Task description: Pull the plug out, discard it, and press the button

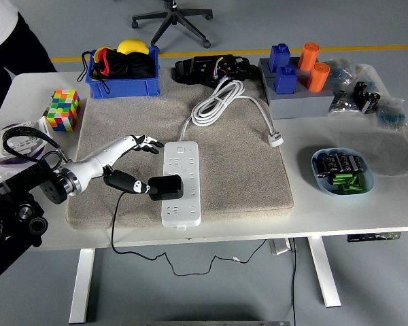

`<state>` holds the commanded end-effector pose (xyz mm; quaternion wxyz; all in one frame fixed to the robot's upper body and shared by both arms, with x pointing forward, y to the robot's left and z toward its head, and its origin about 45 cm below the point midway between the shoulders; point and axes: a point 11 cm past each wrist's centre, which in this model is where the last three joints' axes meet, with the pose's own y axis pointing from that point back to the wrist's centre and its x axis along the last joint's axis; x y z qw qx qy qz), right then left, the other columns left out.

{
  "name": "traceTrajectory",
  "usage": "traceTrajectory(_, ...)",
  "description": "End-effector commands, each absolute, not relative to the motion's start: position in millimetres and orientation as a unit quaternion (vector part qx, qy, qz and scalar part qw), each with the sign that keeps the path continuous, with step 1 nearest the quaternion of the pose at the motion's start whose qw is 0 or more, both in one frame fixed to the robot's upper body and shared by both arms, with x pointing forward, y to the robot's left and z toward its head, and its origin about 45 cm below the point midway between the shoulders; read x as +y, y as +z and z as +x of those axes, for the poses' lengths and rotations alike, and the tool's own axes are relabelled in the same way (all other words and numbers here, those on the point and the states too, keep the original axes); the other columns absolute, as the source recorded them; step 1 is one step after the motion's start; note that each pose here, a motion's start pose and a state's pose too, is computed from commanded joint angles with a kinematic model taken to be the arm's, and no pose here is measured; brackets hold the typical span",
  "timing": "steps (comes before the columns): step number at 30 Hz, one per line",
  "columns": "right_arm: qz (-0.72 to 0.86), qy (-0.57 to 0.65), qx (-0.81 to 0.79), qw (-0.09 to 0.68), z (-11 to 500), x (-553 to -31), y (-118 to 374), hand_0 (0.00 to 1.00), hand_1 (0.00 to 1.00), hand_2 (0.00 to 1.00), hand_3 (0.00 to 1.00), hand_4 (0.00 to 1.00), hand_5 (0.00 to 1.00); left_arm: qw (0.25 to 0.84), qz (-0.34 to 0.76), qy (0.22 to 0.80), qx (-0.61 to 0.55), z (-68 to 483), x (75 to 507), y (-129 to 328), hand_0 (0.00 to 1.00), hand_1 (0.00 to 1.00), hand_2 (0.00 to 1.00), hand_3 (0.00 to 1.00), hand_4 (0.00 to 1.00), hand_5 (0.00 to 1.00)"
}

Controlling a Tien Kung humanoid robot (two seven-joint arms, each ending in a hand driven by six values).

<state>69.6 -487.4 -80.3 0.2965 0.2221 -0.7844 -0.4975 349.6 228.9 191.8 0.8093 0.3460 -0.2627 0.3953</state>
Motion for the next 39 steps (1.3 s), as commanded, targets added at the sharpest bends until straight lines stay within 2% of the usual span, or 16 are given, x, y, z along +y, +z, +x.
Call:
traceTrajectory(4, 0.222, -0.497, -0.785, 0.296, 70.0, -487.4, -80.3, 0.74, 0.662, 0.645, 0.614, 0.659, 0.482, 0.811, 0.344, 0.393, -0.262, 348.7, 225.6, 190.8, 0.848, 0.859, 0.805, 0.846, 0.998, 0.156)
traceTrajectory(5, 0.222, -0.497, -0.785, 0.296, 70.1, -487.5, -80.2, 0.74, 0.661, 0.645, 0.614, 0.659, 0.482, 0.812, 0.343, 0.393, -0.262, 348.7, 224.1, 190.7, 0.849, 0.852, 0.761, 0.837, 0.998, 0.137)
traceTrajectory(10, 0.223, -0.497, -0.785, 0.295, 70.6, -487.4, -80.2, 0.74, 0.661, 0.645, 0.614, 0.659, 0.482, 0.812, 0.346, 0.389, -0.263, 348.8, 219.2, 186.1, 0.849, 0.852, 0.761, 0.837, 0.998, 0.137)
traceTrajectory(11, 0.223, -0.497, -0.785, 0.296, 70.5, -487.4, -80.2, 0.74, 0.661, 0.645, 0.614, 0.659, 0.482, 0.811, 0.35, 0.388, -0.264, 348.8, 218.7, 184.1, 0.845, 0.831, 0.702, 0.818, 0.998, 0.101)
traceTrajectory(16, 0.222, -0.497, -0.785, 0.297, 70.1, -487.0, -80.5, 0.74, 0.661, 0.645, 0.614, 0.659, 0.482, 0.811, 0.353, 0.383, -0.265, 348.3, 212.0, 176.1, 0.845, 0.831, 0.702, 0.818, 0.998, 0.101)
traceTrajectory(17, 0.222, -0.497, -0.785, 0.296, 70.1, -486.9, -80.5, 0.74, 0.661, 0.645, 0.614, 0.658, 0.482, 0.811, 0.354, 0.383, -0.265, 348.3, 211.4, 175.3, 0.839, 0.793, 0.669, 0.795, 0.998, 0.057)
traceTrajectory(23, 0.223, -0.496, -0.785, 0.297, 70.5, -487.3, -80.3, 0.74, 0.661, 0.645, 0.614, 0.658, 0.482, 0.81, 0.359, 0.382, -0.264, 348.6, 208.2, 168.8, 0.839, 0.793, 0.669, 0.795, 0.998, 0.057)
traceTrajectory(24, 0.223, -0.496, -0.785, 0.297, 70.5, -487.4, -80.2, 0.74, 0.661, 0.645, 0.614, 0.659, 0.483, 0.809, 0.359, 0.383, -0.264, 349.0, 208.2, 168.3, 0.807, 0.711, 0.558, 0.743, 0.98, 0.002)
traceTrajectory(29, 0.221, -0.497, -0.785, 0.297, 70.2, -487.9, -80.0, 0.74, 0.661, 0.645, 0.614, 0.659, 0.483, 0.809, 0.359, 0.385, -0.263, 350.4, 207.7, 165.8, 0.807, 0.711, 0.558, 0.743, 0.98, 0.002)
traceTrajectory(30, 0.222, -0.496, -0.785, 0.297, 70.3, -487.9, -80.0, 0.74, 0.66, 0.644, 0.615, 0.659, 0.481, 0.809, 0.355, 0.387, -0.263, 350.5, 207.2, 165.8, 0.765, 0.619, 0.477, 0.69, 0.947, 0.002)
traceTrajectory(35, 0.223, -0.496, -0.785, 0.298, 71.2, -487.8, -79.8, 0.74, 0.66, 0.644, 0.615, 0.659, 0.481, 0.809, 0.347, 0.396, -0.26, 352.2, 206.4, 164.5, 0.765, 0.619, 0.477, 0.69, 0.947, 0.002)
traceTrajectory(36, 0.224, -0.495, -0.785, 0.298, 71.5, -487.8, -79.8, 0.74, 0.66, 0.645, 0.614, 0.659, 0.481, 0.809, 0.348, 0.397, -0.258, 352.4, 206.5, 163.0, 0.603, 0.473, 0.396, 0.58, 0.852, 0.002)
traceTrajectory(39, 0.224, -0.495, -0.785, 0.299, 71.8, -487.8, -79.7, 0.74, 0.66, 0.645, 0.614, 0.659, 0.481, 0.809, 0.351, 0.397, -0.255, 352.4, 206.7, 160.4, 0.603, 0.473, 0.396, 0.58, 0.852, 0.002)
